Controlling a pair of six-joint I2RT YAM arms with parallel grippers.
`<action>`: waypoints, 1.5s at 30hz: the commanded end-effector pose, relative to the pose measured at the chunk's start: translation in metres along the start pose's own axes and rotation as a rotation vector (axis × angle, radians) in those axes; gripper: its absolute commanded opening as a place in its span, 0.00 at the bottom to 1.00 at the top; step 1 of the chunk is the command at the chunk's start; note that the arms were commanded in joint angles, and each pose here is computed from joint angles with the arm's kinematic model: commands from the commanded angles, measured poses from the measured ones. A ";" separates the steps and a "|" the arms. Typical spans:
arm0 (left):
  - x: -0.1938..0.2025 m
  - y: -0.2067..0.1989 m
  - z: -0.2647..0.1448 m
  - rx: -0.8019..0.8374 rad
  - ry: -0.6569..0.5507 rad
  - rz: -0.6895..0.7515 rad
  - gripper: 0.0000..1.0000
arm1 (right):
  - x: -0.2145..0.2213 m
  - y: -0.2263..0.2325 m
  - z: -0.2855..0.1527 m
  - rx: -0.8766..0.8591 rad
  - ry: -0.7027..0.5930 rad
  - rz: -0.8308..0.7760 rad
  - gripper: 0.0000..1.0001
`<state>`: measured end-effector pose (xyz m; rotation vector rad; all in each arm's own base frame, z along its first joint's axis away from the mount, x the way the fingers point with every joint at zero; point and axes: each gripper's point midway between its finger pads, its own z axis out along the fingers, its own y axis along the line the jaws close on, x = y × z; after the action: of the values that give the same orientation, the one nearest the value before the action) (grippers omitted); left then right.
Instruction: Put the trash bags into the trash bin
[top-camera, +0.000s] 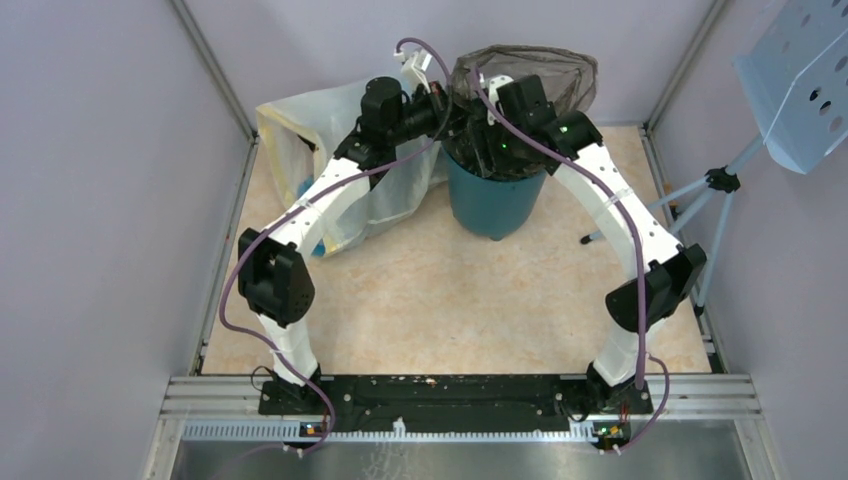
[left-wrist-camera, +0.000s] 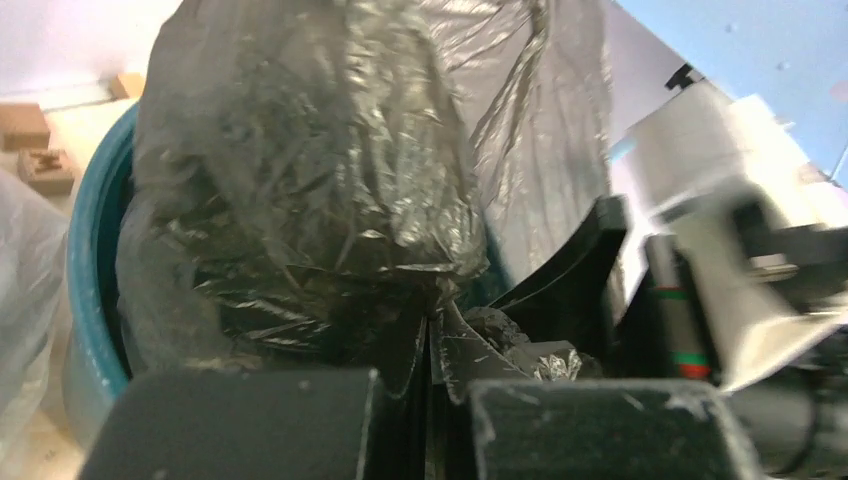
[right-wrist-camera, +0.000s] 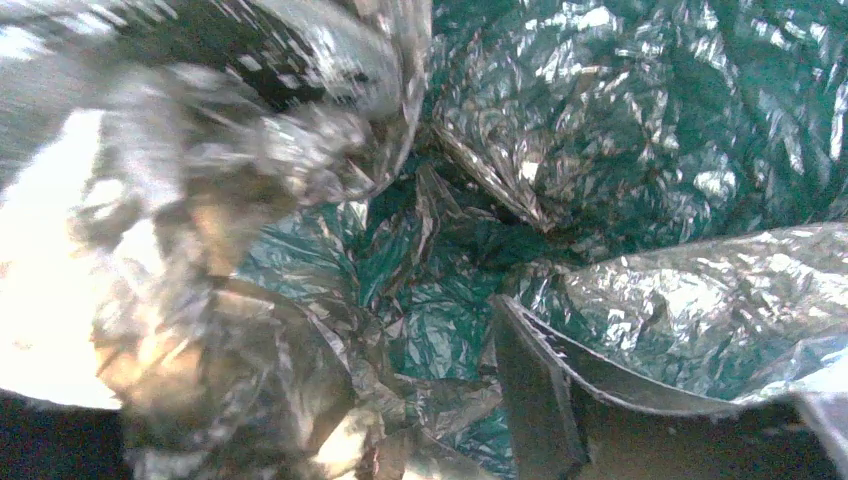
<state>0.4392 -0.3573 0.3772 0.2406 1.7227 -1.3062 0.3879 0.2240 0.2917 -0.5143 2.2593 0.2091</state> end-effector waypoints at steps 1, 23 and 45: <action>-0.012 -0.023 -0.022 0.033 -0.014 0.056 0.00 | -0.035 0.004 -0.054 -0.048 -0.133 -0.029 0.64; 0.015 -0.008 -0.045 -0.025 0.049 0.023 0.00 | -0.005 -0.081 -0.161 0.253 -0.241 0.580 0.54; 0.003 -0.006 -0.115 -0.099 0.041 0.016 0.00 | -0.015 -0.047 -0.109 -0.033 -0.237 0.811 0.63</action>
<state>0.3838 -0.2681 0.3746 0.2151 1.8304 -1.1880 0.3349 0.1405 0.3490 0.4334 2.2073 0.5689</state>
